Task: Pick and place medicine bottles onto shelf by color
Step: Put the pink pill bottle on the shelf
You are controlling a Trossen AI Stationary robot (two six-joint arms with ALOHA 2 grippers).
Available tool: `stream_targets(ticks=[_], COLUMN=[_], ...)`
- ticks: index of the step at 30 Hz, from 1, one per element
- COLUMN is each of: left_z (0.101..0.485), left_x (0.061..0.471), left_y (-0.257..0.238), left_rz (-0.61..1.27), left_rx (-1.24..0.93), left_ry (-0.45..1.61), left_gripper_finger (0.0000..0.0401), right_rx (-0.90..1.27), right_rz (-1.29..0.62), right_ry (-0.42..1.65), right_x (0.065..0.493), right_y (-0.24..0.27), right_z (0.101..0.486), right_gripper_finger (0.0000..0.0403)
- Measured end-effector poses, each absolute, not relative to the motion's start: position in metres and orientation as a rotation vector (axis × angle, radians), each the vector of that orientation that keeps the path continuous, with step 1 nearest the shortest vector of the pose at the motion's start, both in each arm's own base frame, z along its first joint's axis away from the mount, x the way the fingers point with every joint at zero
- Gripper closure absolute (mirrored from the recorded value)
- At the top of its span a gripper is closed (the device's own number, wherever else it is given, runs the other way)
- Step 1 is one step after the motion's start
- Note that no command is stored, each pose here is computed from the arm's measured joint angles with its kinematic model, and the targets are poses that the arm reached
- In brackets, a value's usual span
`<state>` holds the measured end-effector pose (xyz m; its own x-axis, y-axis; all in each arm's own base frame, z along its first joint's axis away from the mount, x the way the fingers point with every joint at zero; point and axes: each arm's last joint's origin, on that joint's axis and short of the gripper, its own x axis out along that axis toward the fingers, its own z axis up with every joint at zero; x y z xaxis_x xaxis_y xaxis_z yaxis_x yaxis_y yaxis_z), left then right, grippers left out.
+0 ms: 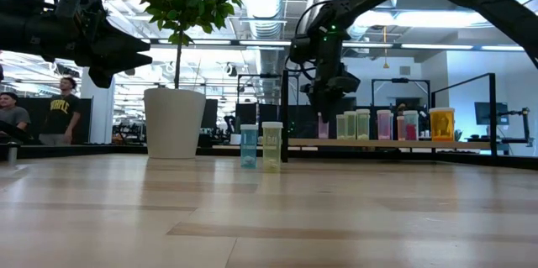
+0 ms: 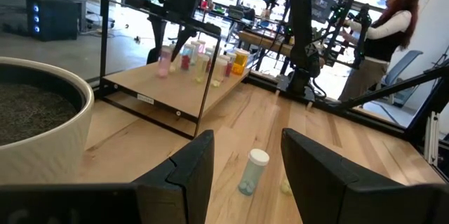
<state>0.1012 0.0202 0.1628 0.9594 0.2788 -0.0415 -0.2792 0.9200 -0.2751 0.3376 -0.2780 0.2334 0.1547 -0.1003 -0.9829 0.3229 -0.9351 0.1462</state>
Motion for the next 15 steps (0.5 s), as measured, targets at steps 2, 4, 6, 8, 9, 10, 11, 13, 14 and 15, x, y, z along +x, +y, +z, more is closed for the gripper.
stream_targets(ticks=[2, 4, 6, 8, 9, 10, 11, 13, 14, 15], left_z=[0.1628, 0.1628, 0.1628, 0.1627, 0.1628, 0.1628, 0.1628, 0.1627, 0.1628, 0.1628], left_x=[0.1012, 0.1012, 0.1012, 0.1012, 0.1012, 0.1012, 0.1012, 0.1012, 0.1012, 0.1012], left_y=[0.0202, 0.0202, 0.0202, 0.0202, 0.0202, 0.0202, 0.0202, 0.0202, 0.0202, 0.0202], left_rz=[0.287, 0.287, 0.287, 0.287, 0.287, 0.287, 0.287, 0.287, 0.287, 0.287], left_rx=[-0.283, -0.283, -0.283, -0.283, -0.283, -0.283, -0.283, -0.283, -0.283, -0.283], left_ry=[0.002, 0.001, 0.002, 0.002, 0.001, 0.001, 0.001, 0.002, 0.002, 0.001], left_gripper_finger=[0.0248, 0.0248, 0.0248, 0.0248, 0.0248, 0.0248, 0.0248, 0.0248, 0.0248, 0.0248], right_rx=[2.116, 2.114, 2.114, 2.113, 2.112, 2.112, 2.112, 2.112, 2.112, 2.113], right_rz=[-1.841, -1.84, -1.834, -1.833, -1.831, -1.828, -1.826, -1.827, -1.827, -1.828], right_ry=[0.212, 0.217, 0.225, 0.227, 0.228, 0.23, 0.23, 0.229, 0.229, 0.228], right_x=[0.3376, 0.3383, 0.3402, 0.3408, 0.3413, 0.3422, 0.3425, 0.3422, 0.3421, 0.342], right_y=[-0.2782, -0.2772, -0.2749, -0.2742, -0.2736, -0.2727, -0.2726, -0.273, -0.273, -0.2732], right_z=[0.2334, 0.2334, 0.2334, 0.2334, 0.2335, 0.2335, 0.2335, 0.2335, 0.2335, 0.2335], right_gripper_finger=[0.0254, 0.0252, 0.0249, 0.0245, 0.0243, 0.024, 0.0237, 0.0232, 0.0229, 0.0226])
